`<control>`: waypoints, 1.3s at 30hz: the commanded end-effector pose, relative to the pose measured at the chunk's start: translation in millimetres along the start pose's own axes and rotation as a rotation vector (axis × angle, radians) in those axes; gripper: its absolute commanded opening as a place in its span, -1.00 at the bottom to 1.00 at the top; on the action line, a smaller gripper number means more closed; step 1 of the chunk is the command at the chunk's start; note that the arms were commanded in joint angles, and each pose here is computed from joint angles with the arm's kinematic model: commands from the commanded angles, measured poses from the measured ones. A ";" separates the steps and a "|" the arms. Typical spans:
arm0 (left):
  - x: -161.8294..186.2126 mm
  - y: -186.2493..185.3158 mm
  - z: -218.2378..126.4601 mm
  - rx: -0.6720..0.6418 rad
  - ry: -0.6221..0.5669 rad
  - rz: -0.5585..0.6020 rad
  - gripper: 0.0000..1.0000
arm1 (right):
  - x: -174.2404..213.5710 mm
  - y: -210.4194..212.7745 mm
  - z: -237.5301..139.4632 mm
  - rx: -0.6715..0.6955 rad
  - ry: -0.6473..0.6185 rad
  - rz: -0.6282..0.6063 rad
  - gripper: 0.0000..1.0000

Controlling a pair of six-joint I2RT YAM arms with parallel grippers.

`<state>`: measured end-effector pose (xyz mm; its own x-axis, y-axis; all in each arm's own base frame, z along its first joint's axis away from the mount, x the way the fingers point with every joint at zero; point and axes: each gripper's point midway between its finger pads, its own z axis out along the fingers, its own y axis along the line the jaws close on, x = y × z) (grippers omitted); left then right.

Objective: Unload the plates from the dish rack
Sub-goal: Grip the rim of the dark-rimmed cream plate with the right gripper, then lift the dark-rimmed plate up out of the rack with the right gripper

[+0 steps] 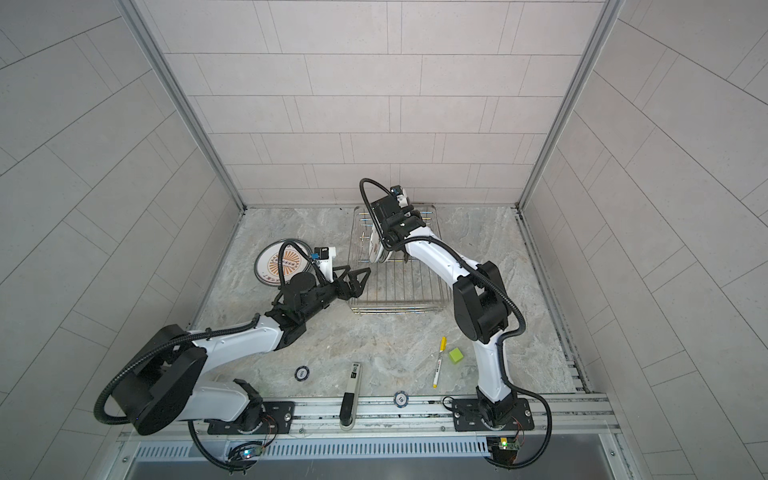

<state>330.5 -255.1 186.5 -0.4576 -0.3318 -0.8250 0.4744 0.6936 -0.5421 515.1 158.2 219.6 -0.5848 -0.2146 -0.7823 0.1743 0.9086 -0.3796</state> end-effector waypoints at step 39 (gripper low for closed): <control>-14.1 -0.2 -17.8 -0.018 -0.079 0.001 1.00 | -33.3 -55.1 -45.4 0.068 -0.147 0.080 -0.83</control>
<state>325.6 -240.6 193.4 -0.4197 -0.3609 -0.8328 0.4514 0.7131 -0.5365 485.4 150.2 239.9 -0.5368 -0.2499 -0.8059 0.1492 0.9120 -0.3822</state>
